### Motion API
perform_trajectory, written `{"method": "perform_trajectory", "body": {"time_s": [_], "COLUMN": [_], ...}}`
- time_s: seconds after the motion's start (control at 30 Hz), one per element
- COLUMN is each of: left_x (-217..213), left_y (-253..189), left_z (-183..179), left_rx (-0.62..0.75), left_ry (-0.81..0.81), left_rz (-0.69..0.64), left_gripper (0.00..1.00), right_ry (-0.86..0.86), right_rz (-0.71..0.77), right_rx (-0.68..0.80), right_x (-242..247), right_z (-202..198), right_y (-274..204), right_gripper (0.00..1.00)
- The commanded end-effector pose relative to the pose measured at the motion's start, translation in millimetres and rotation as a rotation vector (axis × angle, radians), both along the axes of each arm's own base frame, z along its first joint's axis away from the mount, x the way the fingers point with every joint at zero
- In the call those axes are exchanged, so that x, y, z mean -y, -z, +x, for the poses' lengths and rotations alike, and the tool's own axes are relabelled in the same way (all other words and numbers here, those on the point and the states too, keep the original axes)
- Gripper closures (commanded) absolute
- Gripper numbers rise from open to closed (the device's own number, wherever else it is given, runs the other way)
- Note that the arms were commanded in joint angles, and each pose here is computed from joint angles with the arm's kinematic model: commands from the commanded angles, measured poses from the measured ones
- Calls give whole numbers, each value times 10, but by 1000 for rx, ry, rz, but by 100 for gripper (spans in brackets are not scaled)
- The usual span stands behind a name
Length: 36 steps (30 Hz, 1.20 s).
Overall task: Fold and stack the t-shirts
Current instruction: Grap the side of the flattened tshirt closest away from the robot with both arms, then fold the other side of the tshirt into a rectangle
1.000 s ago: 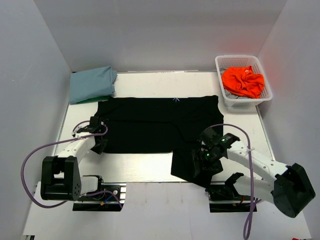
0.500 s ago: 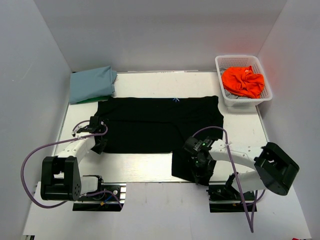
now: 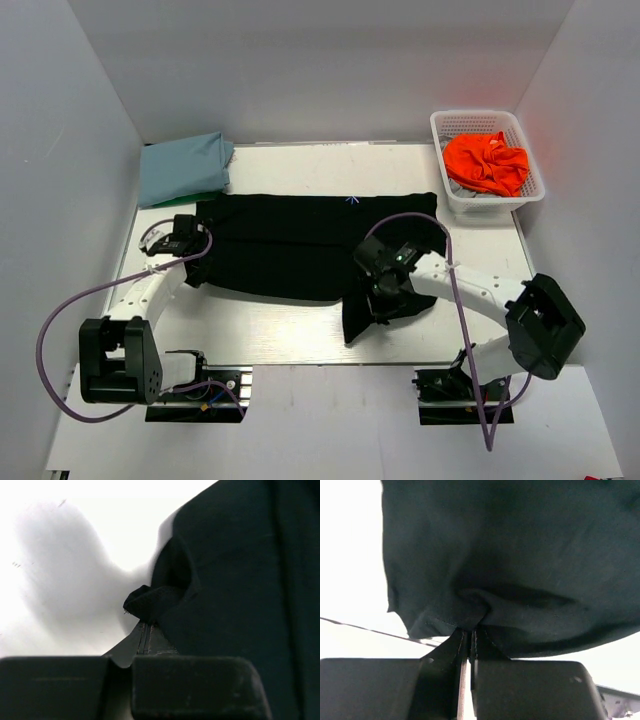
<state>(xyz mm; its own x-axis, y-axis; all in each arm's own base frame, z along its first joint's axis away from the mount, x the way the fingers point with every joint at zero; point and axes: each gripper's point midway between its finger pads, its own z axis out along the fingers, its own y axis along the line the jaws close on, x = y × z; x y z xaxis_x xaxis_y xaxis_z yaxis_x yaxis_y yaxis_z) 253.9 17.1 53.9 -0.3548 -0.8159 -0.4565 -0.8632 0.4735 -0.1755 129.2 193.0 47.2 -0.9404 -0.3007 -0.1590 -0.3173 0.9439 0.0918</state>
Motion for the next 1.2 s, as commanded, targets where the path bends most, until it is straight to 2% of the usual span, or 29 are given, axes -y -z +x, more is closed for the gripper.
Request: {"method": "perform_trajectory", "body": {"time_s": [0.0, 0.13, 0.2, 0.5, 0.73, 0.9, 1.13, 1.17], "left_x": [-27, -21, -17, -18, -114, -237, -261, -245], "left_y": [-239, -289, -353, -229, -161, 67, 172, 228], "left_z": [188, 363, 484, 1004, 1410, 1530, 1806, 1792], "left_rx": [73, 79, 91, 38, -13, -89, -101, -123], "left_ry": [7, 7, 7, 3, -14, -27, 34, 37], "left_rz": [14, 14, 14, 24, 40, 36, -7, -17], "left_gripper": [100, 100, 100, 100, 100, 100, 100, 93], "right_ry": [53, 146, 132, 250, 267, 282, 231, 232], "right_rz": [21, 109, 155, 143, 126, 131, 170, 166], "right_rx": [88, 147, 180, 175, 286, 316, 372, 371], "right_x": [-48, -63, -140, 158, 388, 533, 596, 607], "right_z": [403, 955, 1148, 1923, 2660, 3013, 3379, 3417], "right_y": [-201, -399, -576, -673, -775, -689, -574, -555], "right_gripper": [100, 100, 100, 100, 100, 100, 100, 100]}}
